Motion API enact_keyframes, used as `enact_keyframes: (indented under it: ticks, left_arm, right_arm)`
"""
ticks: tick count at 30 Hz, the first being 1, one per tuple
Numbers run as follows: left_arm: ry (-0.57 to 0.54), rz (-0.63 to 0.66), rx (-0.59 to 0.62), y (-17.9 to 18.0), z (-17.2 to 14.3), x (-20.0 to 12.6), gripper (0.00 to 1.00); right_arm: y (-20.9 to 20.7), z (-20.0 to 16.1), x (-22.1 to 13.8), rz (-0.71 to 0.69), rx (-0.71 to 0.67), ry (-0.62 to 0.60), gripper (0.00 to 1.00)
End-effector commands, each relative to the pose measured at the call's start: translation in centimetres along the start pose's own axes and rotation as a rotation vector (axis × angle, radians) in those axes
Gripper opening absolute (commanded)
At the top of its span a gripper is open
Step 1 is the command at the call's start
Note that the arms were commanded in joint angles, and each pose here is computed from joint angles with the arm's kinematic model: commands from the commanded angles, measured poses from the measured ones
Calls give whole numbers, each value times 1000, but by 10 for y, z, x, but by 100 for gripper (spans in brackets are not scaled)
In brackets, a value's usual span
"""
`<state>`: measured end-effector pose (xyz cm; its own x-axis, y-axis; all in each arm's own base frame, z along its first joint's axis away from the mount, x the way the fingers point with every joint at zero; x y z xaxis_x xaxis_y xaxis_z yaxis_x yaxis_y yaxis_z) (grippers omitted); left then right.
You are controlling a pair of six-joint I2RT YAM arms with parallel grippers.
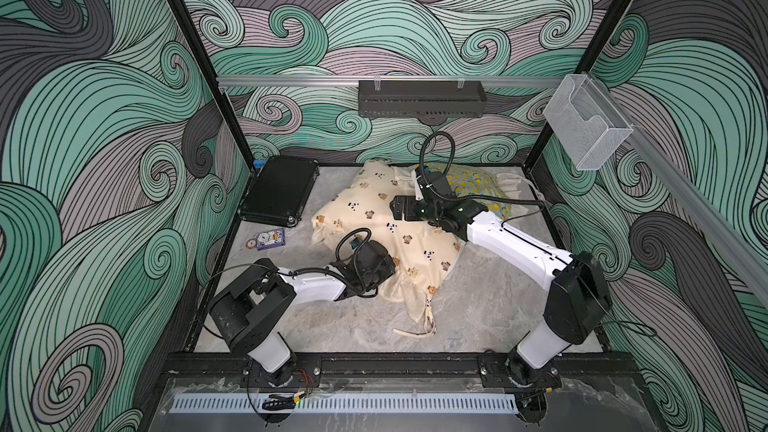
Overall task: Zip up pillowcases
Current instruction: Adjust the pillowcase at the center of the board.
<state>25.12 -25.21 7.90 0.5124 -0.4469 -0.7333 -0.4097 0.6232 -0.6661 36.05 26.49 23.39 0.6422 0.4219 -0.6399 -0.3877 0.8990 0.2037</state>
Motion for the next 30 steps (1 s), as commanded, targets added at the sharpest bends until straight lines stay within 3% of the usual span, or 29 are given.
enact_keyframes:
  ticks: [1, 9, 21, 25, 30]
  left_arm:
    - [-37, 9, 3, -7, 3, 3, 34]
    - [-59, 29, 12, 0, 5, 4, 0]
    - [-172, 154, 51, 29, 19, -25, 0]
    - [-252, 232, 116, 36, 32, -43, 0]
    - [-323, 258, 101, 50, 54, -67, 0]
  right_arm:
    - [-7, 5, 6, -64, -25, -6, 99]
    - [-30, -3, 21, -168, -8, 30, 99]
    - [-67, -15, 16, -281, 27, 49, 99]
    - [-79, -18, 9, -314, 37, 44, 99]
    - [-95, -26, -1, -354, 52, 48, 99]
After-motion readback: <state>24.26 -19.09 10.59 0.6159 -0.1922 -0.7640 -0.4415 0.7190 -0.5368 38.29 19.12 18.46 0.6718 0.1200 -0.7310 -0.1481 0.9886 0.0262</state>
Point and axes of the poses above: each gripper's point midway between its finger pads, its own x axis out along the fingers, its own y axis along the line the jaws close on, z = x × y, the point moved 5 cm from there along -x, back along the fingers, and after that the axes turned 8 degrees about -x, right-handed, at the moved point
